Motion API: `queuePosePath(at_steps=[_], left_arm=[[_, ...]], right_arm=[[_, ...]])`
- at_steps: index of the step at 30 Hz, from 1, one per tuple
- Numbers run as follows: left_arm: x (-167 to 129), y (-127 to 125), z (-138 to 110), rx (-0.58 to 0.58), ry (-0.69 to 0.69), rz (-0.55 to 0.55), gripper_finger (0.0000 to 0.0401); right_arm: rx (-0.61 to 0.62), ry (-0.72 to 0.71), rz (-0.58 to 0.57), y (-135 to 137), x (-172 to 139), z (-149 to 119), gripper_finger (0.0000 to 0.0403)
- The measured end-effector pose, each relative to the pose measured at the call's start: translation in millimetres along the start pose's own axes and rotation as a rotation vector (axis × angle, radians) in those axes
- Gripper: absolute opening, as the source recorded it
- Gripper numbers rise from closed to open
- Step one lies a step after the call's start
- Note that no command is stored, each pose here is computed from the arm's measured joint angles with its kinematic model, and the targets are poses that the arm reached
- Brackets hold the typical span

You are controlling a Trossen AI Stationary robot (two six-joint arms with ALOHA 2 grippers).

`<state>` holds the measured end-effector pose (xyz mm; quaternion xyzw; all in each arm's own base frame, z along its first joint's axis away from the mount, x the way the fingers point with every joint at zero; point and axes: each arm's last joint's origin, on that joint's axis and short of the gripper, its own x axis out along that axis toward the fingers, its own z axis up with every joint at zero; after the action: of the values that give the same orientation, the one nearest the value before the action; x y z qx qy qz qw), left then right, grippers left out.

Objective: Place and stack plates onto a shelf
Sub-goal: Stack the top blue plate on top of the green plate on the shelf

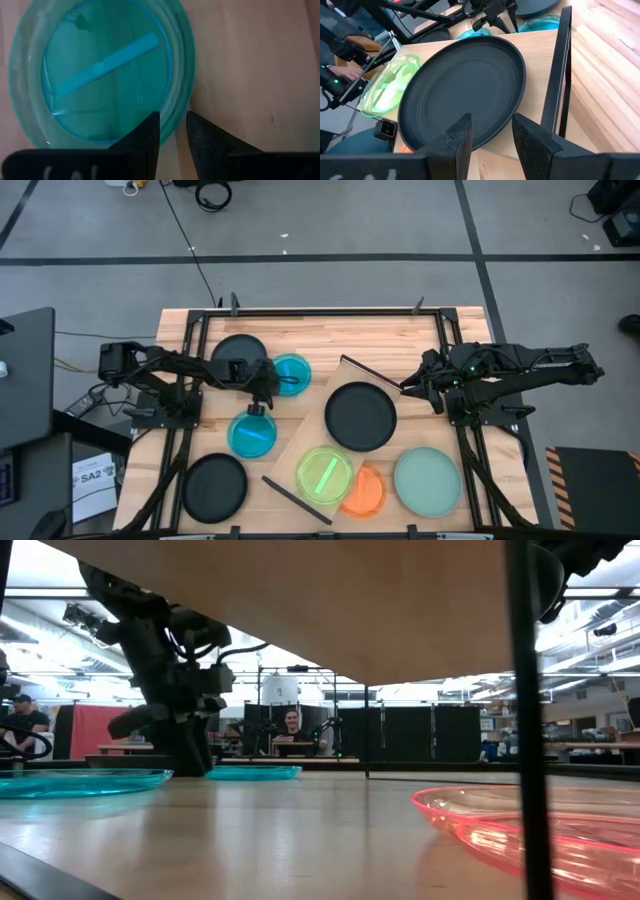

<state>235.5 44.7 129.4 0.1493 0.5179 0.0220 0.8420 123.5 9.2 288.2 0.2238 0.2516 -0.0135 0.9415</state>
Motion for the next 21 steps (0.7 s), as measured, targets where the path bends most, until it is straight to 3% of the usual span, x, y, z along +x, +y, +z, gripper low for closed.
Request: queuePosePath(at_steps=[16,21], left_arm=[[8.3,-0.9,0.1,-0.002,0.012,-0.003,0.0103],[8.6,-1.1,-0.3,-0.001,0.014,-0.006,0.0082]], right_arm=[[-0.001,-0.006,0.003,0.3,0.1,0.6,0.0145],[-0.007,-0.013,0.007,0.7,0.1,1.3,0.0145]])
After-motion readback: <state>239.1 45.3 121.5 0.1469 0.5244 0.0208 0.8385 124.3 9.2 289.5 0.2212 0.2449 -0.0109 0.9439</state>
